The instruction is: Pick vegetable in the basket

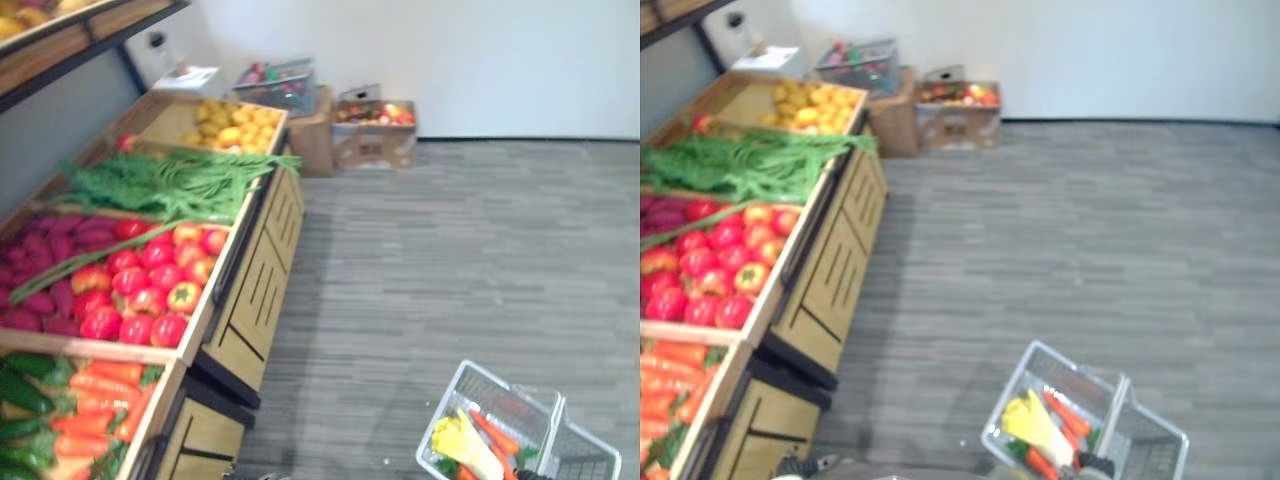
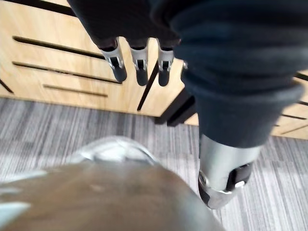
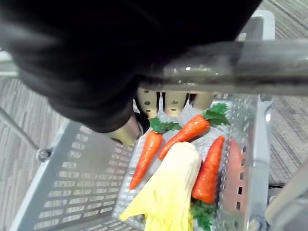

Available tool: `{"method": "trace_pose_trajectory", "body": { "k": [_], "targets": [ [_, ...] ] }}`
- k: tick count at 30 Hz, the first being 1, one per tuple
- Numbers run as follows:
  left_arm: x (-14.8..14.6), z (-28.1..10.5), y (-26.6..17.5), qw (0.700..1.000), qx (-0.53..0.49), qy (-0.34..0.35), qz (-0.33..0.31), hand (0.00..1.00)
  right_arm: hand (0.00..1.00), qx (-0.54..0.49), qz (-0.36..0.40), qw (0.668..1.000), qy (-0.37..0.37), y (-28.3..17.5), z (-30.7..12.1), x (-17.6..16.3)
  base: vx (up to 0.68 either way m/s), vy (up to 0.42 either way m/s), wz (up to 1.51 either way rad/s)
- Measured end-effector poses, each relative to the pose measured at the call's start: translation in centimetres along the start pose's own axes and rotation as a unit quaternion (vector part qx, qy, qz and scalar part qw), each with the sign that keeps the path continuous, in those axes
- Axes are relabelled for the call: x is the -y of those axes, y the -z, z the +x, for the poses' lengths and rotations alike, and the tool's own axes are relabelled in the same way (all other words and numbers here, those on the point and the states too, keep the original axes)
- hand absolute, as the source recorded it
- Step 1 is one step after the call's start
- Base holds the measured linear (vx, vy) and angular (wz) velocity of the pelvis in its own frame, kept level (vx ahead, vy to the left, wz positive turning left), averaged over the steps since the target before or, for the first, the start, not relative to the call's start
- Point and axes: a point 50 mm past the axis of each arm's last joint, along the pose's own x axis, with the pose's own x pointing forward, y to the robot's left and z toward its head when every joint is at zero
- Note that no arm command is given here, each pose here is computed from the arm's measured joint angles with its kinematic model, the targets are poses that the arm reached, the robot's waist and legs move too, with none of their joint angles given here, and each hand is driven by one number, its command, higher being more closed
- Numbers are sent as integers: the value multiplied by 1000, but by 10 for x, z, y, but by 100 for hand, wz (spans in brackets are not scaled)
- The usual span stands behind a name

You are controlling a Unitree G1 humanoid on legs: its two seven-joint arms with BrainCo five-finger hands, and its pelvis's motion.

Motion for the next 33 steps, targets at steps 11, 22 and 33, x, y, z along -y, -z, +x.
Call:
{"method": "trace_pose_trajectory", "body": {
  "k": [11,22,33],
  "targets": [
    [-3,-2,12,1000,-8,6,18,0,100,4,-6,1000,-9,6,-3,-6,5,134,-47],
    [5,-4,13,999,-7,32,33,0,100,14,20,1000,-12,-6,1,-2,61,-21,-36],
    [-6,-2,14,1000,-14,-1,-9,0,100,-25,18,1000,-6,24,-6,1,2,-160,51]
  ]
}}
